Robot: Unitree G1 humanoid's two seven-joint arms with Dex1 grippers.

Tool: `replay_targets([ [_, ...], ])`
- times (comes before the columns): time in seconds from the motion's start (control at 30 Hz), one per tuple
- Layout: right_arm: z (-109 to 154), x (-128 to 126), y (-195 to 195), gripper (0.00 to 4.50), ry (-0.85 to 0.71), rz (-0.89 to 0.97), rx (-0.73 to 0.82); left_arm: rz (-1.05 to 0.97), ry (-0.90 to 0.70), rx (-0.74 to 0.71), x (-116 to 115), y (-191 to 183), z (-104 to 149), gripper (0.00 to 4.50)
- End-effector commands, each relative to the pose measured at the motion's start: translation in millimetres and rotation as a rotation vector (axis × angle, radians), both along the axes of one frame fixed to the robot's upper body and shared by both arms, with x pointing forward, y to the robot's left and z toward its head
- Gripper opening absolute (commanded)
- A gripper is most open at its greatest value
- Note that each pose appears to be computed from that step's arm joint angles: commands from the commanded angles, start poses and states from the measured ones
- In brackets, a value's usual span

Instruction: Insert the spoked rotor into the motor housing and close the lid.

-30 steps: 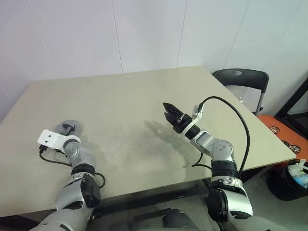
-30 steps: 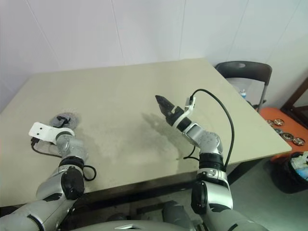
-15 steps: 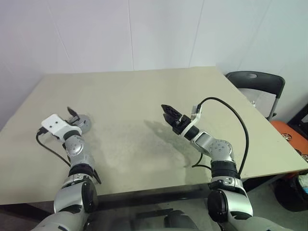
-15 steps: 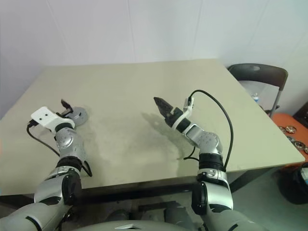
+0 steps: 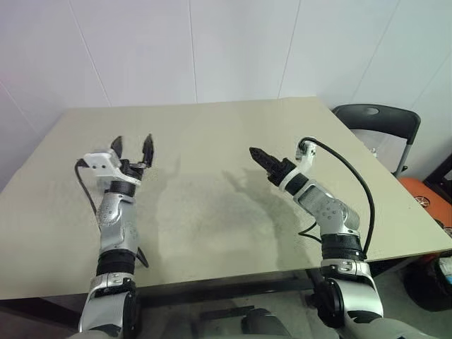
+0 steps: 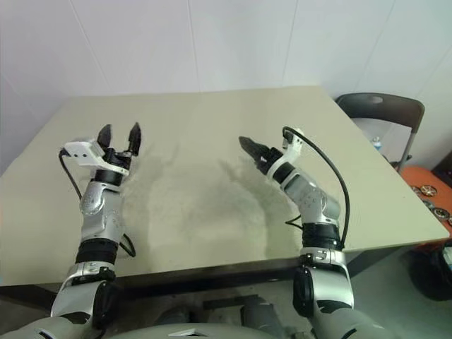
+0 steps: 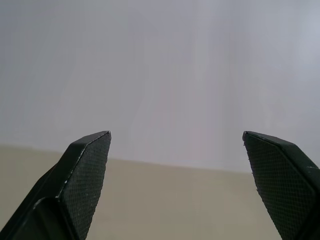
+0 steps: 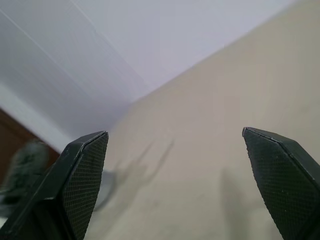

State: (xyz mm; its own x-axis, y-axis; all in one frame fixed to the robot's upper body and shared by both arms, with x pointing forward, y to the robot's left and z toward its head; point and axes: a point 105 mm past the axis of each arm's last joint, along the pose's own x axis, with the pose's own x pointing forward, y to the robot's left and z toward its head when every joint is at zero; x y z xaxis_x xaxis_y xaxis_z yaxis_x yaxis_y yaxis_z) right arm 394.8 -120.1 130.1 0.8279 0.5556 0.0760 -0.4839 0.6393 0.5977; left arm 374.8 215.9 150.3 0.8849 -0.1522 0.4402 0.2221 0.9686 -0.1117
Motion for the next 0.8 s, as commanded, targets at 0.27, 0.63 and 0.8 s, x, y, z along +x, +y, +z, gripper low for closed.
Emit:
replay_targets([
  [0.27,33,2,-7,4.50,-0.207,-0.052,-0.247,-0.130,0.003,0.109,-9,-15,9,4.49],
  [0.63,30,9,-1,4.50,-0.290,-0.039,-0.459,-0.203,0.055,0.186,-26,-23,-6,4.49],
  [0.8,29,17,4,4.50,-0.316,-0.047,-0.523,-0.274,0.120,0.189,-34,-29,-20,4.49],
])
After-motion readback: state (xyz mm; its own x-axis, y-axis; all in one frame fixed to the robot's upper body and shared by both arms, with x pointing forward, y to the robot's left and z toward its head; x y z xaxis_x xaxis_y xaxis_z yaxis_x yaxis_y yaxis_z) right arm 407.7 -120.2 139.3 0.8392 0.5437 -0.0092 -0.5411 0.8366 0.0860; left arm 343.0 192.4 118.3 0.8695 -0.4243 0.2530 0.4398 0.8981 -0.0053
